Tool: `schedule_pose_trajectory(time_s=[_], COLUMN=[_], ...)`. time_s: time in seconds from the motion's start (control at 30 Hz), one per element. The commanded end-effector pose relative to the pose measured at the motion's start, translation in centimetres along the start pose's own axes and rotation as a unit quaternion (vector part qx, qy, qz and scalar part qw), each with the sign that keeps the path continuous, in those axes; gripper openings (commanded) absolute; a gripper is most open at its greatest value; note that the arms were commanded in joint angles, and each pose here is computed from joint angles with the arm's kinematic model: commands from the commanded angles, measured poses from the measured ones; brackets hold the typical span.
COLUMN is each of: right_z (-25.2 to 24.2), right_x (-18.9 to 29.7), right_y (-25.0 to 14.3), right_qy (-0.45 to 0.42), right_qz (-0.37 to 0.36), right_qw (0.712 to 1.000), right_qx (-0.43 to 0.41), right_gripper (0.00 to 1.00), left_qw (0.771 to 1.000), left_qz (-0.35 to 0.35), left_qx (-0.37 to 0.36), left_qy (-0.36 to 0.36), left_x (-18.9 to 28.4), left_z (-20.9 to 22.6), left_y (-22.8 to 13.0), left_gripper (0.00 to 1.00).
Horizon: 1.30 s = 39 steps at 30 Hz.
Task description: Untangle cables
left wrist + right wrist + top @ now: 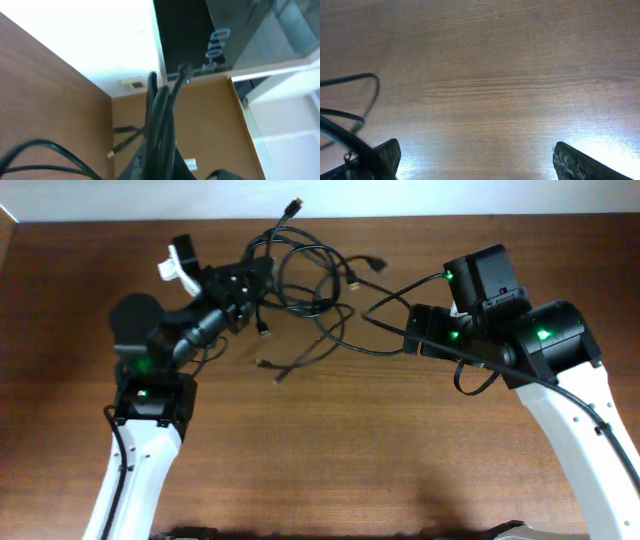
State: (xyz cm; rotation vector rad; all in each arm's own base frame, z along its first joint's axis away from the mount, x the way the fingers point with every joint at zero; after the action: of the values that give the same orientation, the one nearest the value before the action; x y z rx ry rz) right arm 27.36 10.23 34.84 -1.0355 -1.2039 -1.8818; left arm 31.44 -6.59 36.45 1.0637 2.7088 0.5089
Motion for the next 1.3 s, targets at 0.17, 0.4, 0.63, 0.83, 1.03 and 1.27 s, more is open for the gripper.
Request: schedule_pose_trajectory(time_s=[0.17, 0.4, 0.63, 0.83, 1.03, 1.27], right_z=[-0.5, -0.5, -0.6, 0.0, 5.1, 7.5], right_x=[0.2, 0.2, 0.2, 0.2, 1.8, 2.4], right_y=[0.4, 0.4, 0.5, 0.3, -2.1, -4.8], right_qy=[-0.028, -0.028, -0.031, 0.0, 0.288, 0.319], right_qz=[-0.019, -0.019, -0.021, -0.004, 0.082, 0.083], right_qw=[0.999, 0.999, 0.999, 1.0, 0.92, 0.878], right_qx=[-0.001, -0.001, -0.001, -0.008, 0.252, 0.347], right_gripper=[0.95, 0.95, 0.96, 0.96, 0.98, 0.99], left_qw=[0.995, 0.986, 0.983, 0.989, 0.995, 0.998], left_qz=[-0.098, -0.154, -0.164, -0.123, -0.079, -0.032], left_qx=[-0.01, -0.012, 0.016, 0.023, 0.024, 0.025], left_qy=[0.029, 0.054, 0.084, 0.074, 0.057, 0.039], left_x=[4.0, 6.8, 8.0, 7.5, 5.4, 2.8], left_z=[1.1, 2.0, 3.3, 3.2, 2.6, 1.6], left_y=[4.9, 7.4, 7.9, 7.1, 5.3, 2.7], left_gripper=[0.0, 0.0, 0.0, 0.0, 0.0, 0.0])
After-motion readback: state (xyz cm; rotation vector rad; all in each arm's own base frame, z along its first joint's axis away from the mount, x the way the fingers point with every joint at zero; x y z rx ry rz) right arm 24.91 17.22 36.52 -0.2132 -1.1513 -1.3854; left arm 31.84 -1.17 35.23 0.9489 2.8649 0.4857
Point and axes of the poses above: each gripper's point midway between its finger pads, its own x axis back along the fingers, its own z axis along the line the jaws close on, y = z × x, the point moved 9 cm from there along x, back along the fingers, and after that the axes turned 10 degrees about -x, right-handed, at the moved point
